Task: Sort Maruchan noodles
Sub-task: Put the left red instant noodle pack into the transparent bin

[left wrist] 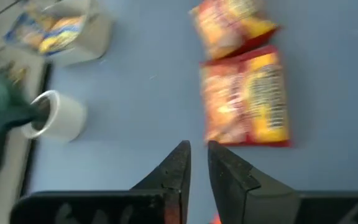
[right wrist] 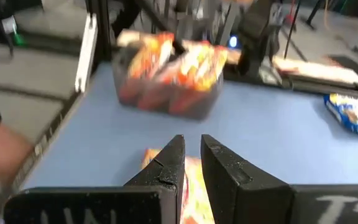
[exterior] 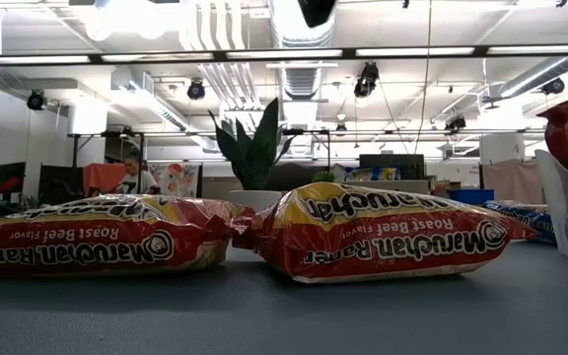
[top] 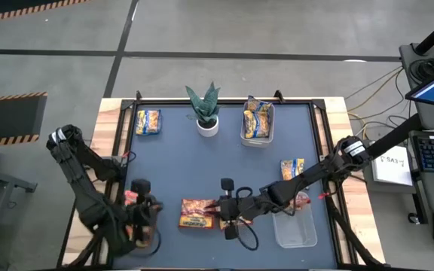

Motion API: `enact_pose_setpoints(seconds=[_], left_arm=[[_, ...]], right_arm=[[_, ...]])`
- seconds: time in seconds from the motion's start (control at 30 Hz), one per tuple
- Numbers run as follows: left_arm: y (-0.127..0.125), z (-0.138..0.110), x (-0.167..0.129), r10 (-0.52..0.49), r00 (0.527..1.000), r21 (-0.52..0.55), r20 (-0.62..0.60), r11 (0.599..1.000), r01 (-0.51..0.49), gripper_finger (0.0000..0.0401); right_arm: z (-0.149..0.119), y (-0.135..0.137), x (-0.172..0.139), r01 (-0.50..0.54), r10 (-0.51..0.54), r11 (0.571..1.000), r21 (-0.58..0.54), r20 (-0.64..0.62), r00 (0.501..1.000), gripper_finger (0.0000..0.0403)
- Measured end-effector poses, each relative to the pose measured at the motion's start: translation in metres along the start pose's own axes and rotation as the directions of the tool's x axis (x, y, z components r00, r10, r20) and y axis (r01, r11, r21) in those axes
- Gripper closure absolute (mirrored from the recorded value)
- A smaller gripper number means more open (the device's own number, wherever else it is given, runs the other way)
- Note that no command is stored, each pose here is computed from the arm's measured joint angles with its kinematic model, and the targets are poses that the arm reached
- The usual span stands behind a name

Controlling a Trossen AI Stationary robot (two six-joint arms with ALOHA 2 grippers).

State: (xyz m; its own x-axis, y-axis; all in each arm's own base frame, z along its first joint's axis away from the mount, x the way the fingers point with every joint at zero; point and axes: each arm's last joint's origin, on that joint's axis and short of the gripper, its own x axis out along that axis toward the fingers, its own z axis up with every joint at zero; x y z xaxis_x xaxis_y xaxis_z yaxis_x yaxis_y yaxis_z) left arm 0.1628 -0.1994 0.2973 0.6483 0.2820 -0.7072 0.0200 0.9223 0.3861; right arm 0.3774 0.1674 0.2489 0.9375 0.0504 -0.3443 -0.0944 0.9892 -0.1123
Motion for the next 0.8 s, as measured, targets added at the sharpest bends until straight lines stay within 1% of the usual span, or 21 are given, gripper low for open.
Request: enact_pose_setpoints(seconds=[0.1, 0.2, 0.3, 0.4, 0.5, 0.6, 0.67, 0.73, 0.8], left_arm=[[0.012, 0.004, 0.005, 0.019, 1.0, -0.03, 0.0, 0.999, -0.019, 0.0379], [0.015, 0.009, 0.012, 0.022, 1.0, -0.046, 0.004, 0.999, -0.022, 0.0396], [0.017, 0.01, 0.016, 0.031, 1.0, -0.06, 0.002, 0.998, -0.031, 0.0398], [0.013, 0.009, 0.022, 0.017, 1.0, -0.065, 0.022, 0.998, -0.015, 0.0398], [0.005, 0.009, 0.028, -0.017, 0.997, -0.063, 0.071, 0.998, 0.022, 0.04], [-0.004, 0.012, 0.033, -0.08, 0.989, -0.043, 0.122, 0.995, 0.086, 0.04], [-0.009, 0.013, 0.037, -0.113, 0.981, -0.025, 0.155, 0.993, 0.118, 0.0401], [-0.014, 0.015, 0.041, -0.125, 0.975, -0.009, 0.182, 0.992, 0.128, 0.0401], [-0.017, 0.015, 0.045, -0.125, 0.973, -0.006, 0.192, 0.992, 0.129, 0.0401]], right_arm=[[-0.001, -0.009, -0.005, 0.008, -0.011, 1.0, -0.03, -0.091, 0.996, 0.036], [0.009, -0.028, -0.012, 0.013, -0.013, 1.0, 0.001, -0.126, 0.992, 0.036], [0.018, -0.041, -0.015, -0.03, 0.034, 0.998, 0.048, -0.098, 0.995, 0.036], [0.019, -0.045, -0.013, -0.089, 0.097, 0.992, 0.093, -0.083, 0.992, 0.036], [0.019, -0.046, -0.012, -0.094, 0.111, 0.979, 0.181, -0.084, 0.99, 0.036], [0.018, -0.044, -0.013, -0.095, 0.128, 0.95, 0.296, -0.094, 0.987, 0.036], [0.017, -0.038, -0.015, -0.136, 0.184, 0.918, 0.372, -0.097, 0.978, 0.036], [0.017, -0.03, -0.017, -0.171, 0.243, 0.872, 0.459, -0.102, 0.965, 0.036], [0.015, -0.024, -0.019, -0.174, 0.28, 0.822, 0.542, -0.118, 0.953, 0.036]])
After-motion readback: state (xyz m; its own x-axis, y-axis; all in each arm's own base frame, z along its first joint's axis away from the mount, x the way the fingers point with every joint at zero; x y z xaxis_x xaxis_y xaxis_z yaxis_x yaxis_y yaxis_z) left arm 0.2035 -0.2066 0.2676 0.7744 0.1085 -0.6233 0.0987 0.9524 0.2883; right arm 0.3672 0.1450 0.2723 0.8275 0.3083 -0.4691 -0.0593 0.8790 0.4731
